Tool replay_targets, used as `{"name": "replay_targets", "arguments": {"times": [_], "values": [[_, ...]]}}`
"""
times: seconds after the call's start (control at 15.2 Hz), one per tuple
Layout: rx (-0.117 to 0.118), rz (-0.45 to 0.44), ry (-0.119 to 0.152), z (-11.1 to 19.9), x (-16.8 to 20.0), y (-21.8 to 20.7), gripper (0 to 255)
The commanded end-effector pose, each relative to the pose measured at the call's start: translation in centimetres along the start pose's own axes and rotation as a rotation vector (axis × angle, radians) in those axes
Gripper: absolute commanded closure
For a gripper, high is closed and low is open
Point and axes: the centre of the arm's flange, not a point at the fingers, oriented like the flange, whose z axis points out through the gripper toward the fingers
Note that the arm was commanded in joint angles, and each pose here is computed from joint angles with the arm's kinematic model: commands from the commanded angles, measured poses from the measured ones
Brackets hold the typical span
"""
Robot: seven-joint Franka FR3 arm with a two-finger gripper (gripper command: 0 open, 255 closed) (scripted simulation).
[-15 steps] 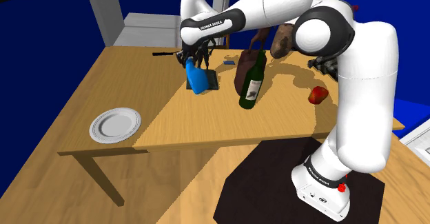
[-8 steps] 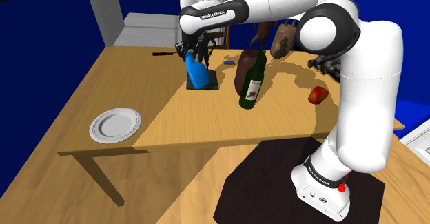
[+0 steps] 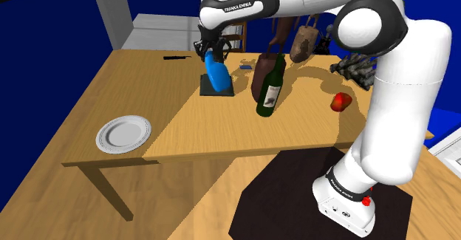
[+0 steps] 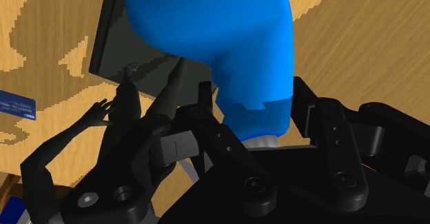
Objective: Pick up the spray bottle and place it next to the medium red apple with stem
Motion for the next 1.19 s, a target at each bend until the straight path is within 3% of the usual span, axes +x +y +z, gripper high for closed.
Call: {"name": "replay_targets", "arguments": {"times": [0.0, 1.12], "values": [[0.0, 0.0, 0.0, -0.3, -1.7, 1.8, 255], [0.0, 0.0, 0.0, -2.6, -16.9, 18.2, 255]]}}
